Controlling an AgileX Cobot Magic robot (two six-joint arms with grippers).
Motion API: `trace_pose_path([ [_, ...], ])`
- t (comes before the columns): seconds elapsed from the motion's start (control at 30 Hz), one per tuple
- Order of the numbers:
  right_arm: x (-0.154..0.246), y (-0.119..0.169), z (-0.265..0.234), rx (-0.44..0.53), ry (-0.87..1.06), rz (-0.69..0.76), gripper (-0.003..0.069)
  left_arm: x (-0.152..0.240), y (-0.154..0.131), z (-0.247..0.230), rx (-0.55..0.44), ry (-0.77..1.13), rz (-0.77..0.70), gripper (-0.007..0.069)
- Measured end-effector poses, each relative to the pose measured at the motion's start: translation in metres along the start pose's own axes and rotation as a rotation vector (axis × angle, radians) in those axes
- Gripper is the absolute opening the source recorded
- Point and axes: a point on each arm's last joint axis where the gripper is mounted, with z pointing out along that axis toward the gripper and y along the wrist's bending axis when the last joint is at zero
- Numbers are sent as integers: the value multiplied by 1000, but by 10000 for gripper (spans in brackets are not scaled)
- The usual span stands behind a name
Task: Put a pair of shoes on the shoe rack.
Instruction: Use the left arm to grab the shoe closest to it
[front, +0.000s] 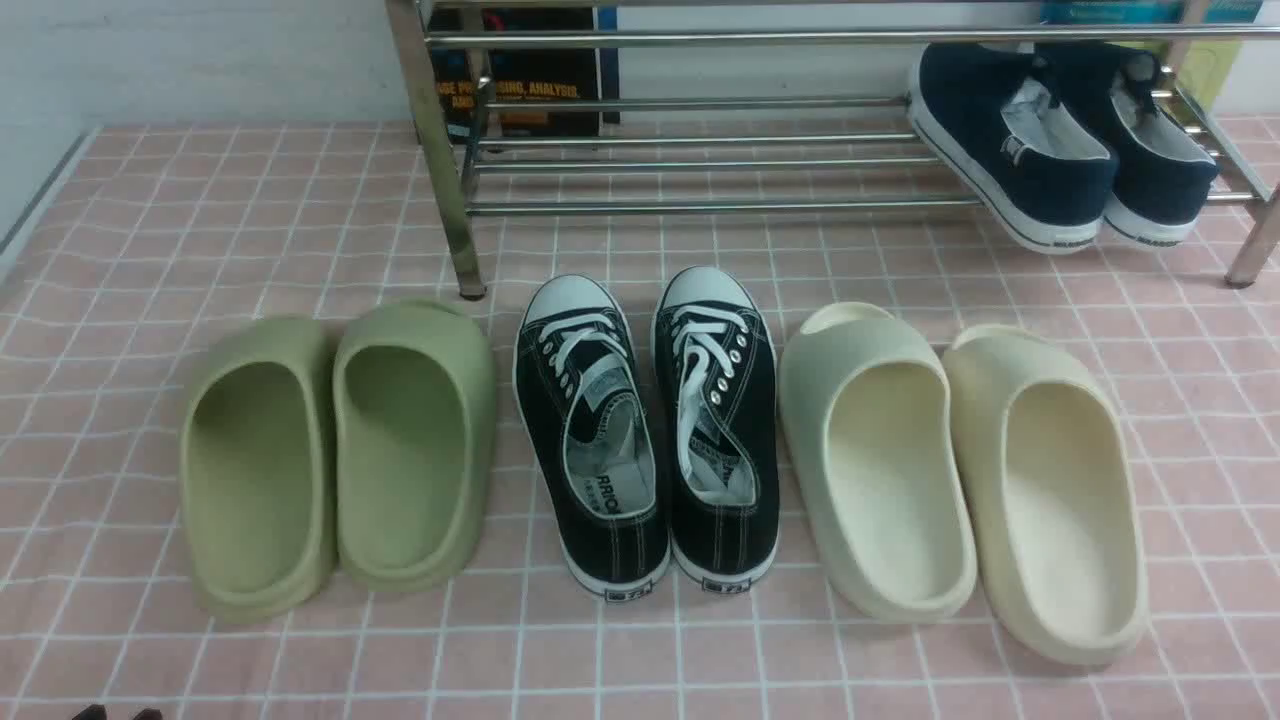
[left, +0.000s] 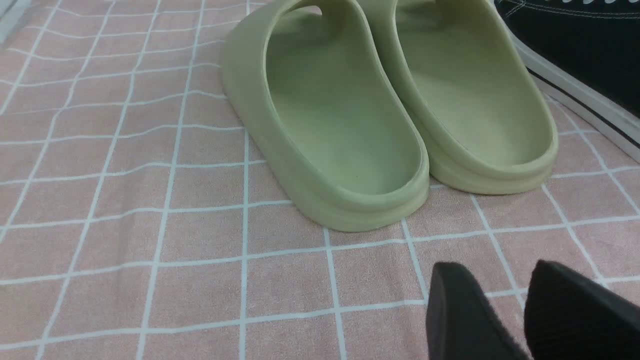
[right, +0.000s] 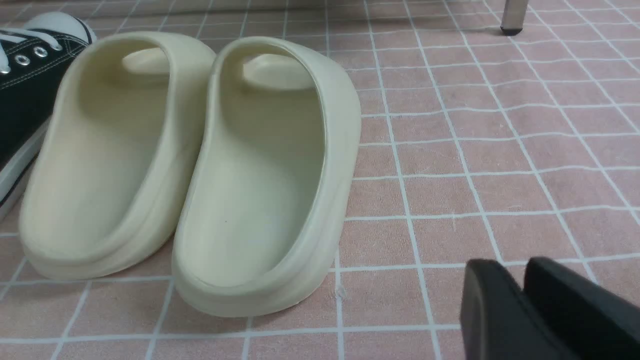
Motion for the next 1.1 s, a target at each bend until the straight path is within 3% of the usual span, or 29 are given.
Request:
trace_pose_path([
  [1.1, 0, 0, 0, 0, 0, 0, 139, 0, 2, 0, -19, -1, 44, 239],
])
